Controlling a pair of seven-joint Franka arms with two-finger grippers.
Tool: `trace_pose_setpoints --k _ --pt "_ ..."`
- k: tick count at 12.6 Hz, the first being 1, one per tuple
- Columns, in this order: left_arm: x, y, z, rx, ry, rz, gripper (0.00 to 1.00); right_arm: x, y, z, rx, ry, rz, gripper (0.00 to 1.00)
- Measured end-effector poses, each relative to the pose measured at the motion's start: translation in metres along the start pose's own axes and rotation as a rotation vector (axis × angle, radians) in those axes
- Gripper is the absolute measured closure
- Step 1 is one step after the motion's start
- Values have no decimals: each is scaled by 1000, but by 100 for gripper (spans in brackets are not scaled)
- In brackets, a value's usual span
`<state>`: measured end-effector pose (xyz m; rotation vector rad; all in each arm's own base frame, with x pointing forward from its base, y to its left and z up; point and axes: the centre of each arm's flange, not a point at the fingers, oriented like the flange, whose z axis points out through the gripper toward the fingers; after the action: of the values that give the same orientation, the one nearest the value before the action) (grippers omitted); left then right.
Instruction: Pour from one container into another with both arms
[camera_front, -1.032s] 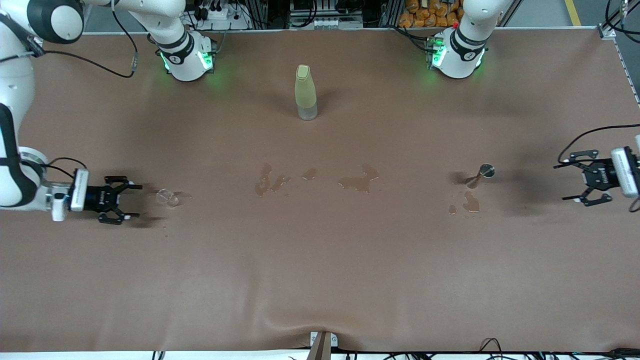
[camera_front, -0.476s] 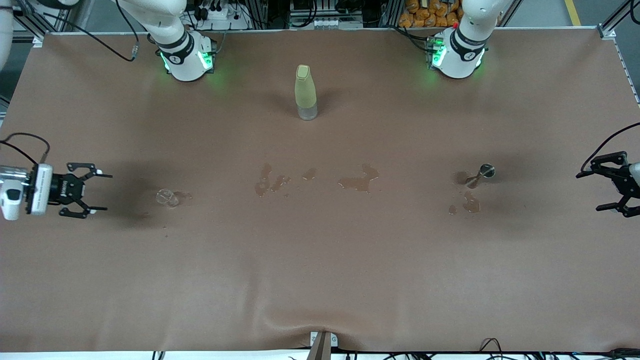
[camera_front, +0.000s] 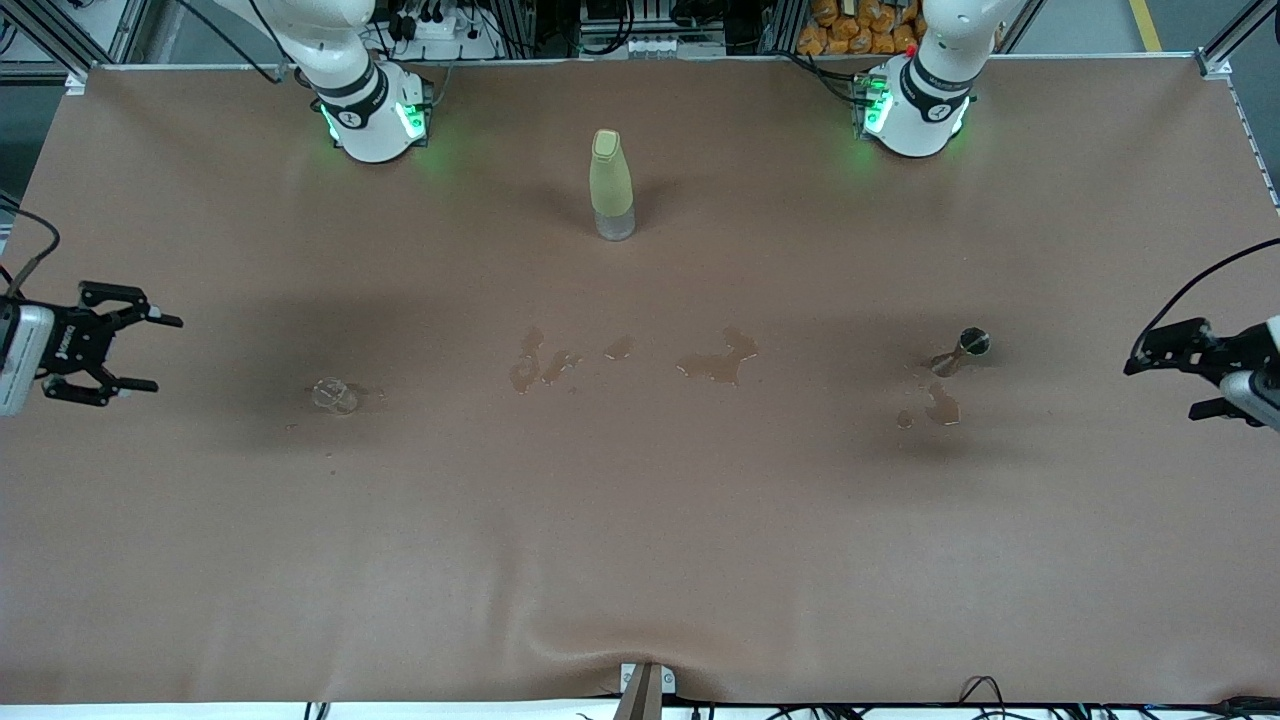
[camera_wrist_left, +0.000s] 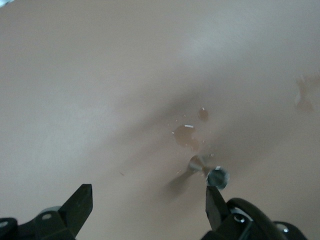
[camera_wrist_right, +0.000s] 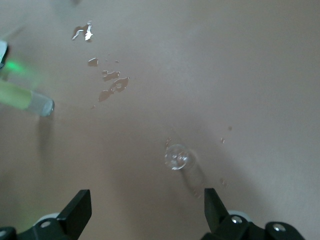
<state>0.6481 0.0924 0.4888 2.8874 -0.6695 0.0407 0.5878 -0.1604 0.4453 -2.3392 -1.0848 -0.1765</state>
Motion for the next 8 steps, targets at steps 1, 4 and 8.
trace_pose_setpoints --k 1,4,8 --pt "8 11 -1 14 -2 -76 0 11 -17 -9 -10 -28 76 0" --pt "23 33 0 34 -6 -318 0 44 -67 -33 -98 -114 246 0" --pt "36 53 1 133 -16 -478 0 70 -115 -53 -224 -163 442 0"
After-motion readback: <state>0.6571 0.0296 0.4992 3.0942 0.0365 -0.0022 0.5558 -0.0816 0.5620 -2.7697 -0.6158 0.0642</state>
